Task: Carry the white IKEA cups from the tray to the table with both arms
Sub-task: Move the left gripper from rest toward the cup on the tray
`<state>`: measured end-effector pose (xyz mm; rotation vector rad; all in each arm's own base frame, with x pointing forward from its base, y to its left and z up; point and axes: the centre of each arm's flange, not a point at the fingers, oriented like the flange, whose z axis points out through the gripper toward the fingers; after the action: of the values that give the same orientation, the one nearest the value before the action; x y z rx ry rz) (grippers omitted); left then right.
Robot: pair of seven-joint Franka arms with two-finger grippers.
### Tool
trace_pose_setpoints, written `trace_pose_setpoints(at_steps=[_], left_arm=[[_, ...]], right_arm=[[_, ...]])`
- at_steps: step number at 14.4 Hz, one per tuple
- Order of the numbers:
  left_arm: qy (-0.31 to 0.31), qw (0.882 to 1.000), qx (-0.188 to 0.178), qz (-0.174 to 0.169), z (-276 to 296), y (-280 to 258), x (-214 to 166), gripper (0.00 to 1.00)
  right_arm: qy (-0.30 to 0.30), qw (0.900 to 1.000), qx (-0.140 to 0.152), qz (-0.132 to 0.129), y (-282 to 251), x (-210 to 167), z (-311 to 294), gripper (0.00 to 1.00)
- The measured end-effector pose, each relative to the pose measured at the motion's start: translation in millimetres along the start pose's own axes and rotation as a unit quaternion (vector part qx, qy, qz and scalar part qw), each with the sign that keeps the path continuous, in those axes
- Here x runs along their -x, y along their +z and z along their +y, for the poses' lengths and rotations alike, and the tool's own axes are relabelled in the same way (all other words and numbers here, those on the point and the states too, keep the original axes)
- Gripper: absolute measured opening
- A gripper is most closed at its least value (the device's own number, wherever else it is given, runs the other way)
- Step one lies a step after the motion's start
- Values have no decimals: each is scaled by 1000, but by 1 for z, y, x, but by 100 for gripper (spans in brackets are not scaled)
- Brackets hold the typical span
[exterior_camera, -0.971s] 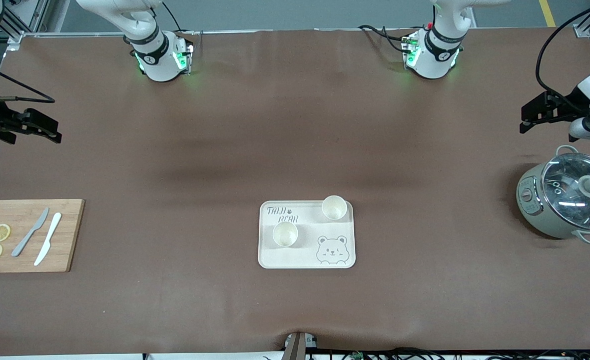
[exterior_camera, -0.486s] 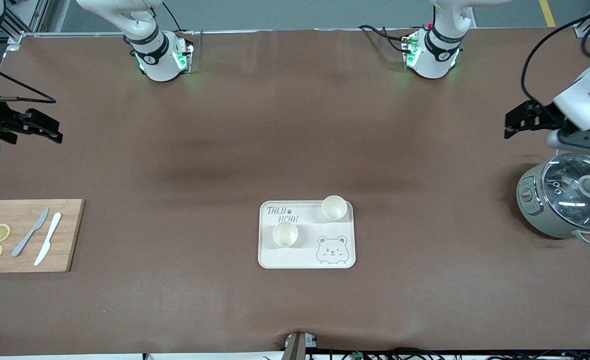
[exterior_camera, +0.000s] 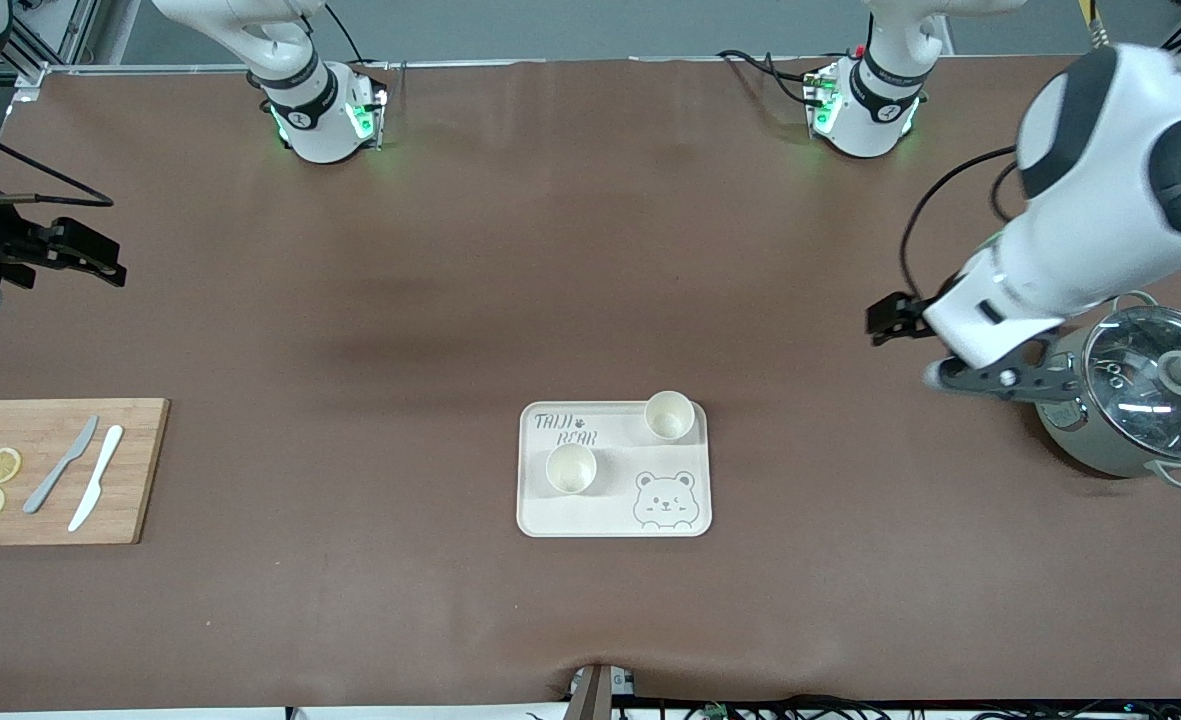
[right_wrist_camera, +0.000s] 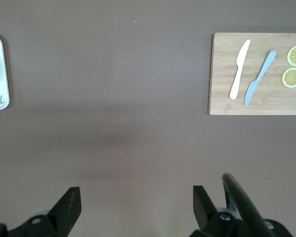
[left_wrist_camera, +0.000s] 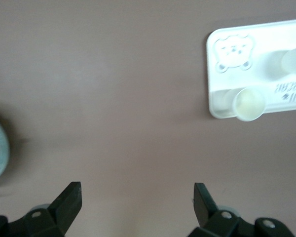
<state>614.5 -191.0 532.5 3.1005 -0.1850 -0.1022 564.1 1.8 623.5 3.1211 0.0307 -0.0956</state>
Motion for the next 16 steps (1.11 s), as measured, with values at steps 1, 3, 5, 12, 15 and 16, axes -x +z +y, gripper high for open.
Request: trace_pose_setpoints(at_steps=[1, 3, 5, 12, 15, 16], left_arm=[[-2, 1000, 3, 5, 13, 8, -5, 100], [-7, 1000, 7, 10, 29, 24, -14, 100], [-15, 1000, 9, 12, 42, 45, -24, 100], [-54, 998, -16, 35, 119, 142, -47, 100], [-57, 997, -17, 40, 138, 169, -51, 100], [-57, 998, -17, 38, 139, 175, -51, 100]], right_arm=[[0, 1000, 0, 0, 0, 0, 0, 100], [0, 1000, 0, 0, 0, 0, 0, 100], [0, 1000, 0, 0, 0, 0, 0, 100], [0, 1000, 0, 0, 0, 0, 0, 100], [0, 1000, 0, 0, 0, 0, 0, 100], [0, 1000, 0, 0, 0, 0, 0, 100]])
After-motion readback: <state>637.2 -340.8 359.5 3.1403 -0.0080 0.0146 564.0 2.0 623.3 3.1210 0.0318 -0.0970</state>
